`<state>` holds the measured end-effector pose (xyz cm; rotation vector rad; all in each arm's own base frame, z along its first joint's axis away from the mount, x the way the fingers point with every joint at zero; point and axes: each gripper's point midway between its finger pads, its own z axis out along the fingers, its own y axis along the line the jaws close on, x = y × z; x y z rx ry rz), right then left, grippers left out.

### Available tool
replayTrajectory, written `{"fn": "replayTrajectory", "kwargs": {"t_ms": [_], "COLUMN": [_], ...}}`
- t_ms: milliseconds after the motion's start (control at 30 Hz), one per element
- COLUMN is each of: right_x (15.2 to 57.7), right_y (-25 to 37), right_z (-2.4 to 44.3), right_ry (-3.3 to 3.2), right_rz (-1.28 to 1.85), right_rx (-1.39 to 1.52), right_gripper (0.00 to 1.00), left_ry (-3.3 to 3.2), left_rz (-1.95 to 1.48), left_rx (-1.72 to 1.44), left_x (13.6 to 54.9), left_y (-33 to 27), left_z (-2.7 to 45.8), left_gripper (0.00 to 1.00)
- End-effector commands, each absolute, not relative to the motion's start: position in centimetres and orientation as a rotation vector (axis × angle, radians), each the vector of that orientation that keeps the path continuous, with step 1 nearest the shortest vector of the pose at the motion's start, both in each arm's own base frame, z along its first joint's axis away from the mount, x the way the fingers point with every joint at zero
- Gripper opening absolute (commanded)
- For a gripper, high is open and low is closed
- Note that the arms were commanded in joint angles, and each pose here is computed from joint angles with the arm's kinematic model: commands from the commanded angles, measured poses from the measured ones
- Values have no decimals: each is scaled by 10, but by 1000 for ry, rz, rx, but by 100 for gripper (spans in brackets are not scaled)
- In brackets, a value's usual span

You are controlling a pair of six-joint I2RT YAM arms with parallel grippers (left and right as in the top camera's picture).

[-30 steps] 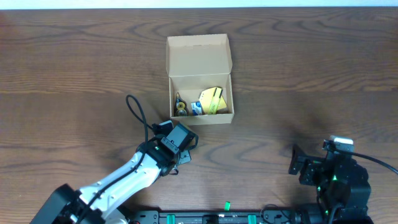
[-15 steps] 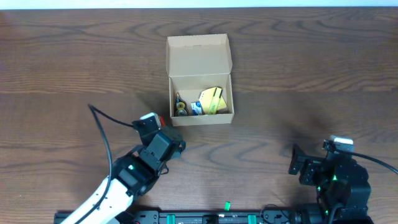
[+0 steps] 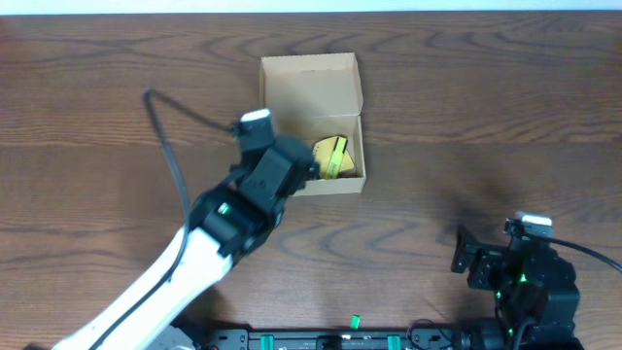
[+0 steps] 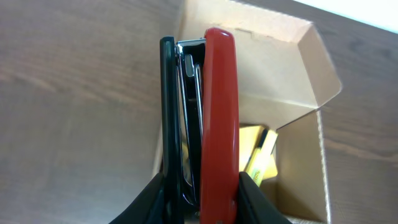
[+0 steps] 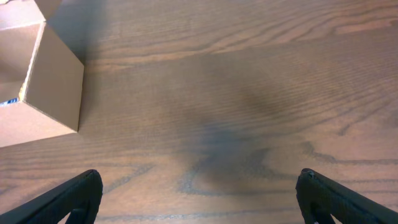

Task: Pack container
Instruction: 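Lower the stapler upright into the box and release it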

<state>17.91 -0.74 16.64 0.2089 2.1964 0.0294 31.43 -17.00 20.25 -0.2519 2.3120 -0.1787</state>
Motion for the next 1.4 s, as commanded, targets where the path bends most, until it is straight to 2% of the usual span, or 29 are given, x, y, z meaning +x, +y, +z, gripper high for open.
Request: {"fn": "replayTrajectory", "kwargs": {"t_ms": [0, 200, 500, 967, 1033, 1167, 1367], "right_x": [179, 179, 179, 179, 179, 179, 179], "right_y": [-8, -8, -8, -8, -8, -8, -8], "right_z": [167, 167, 167, 167, 167, 167, 167], "right_ry": [2192, 2192, 2192, 2192, 2192, 2192, 2192], "right_rz": [20, 20, 21, 21, 20, 20, 20], "right_rx": [201, 201, 201, 201, 201, 201, 201], "right_gripper": [99, 99, 99, 99, 99, 99, 99], "left_ry": [2332, 2488, 2688, 2753, 2753, 2752, 2751], "left_rz": [-94, -134, -183, -227, -226, -224, -221], "left_rx": [-152, -106, -60, -43, -42, -44, -44], "left_x": [334, 358, 361, 363, 363, 364, 364], "left_y": [-180, -198, -203, -215, -215, -214, -214], "left_z": [203, 161, 96, 65, 65, 65, 65], "left_gripper": [16, 14, 8, 9, 12, 26, 39]}}
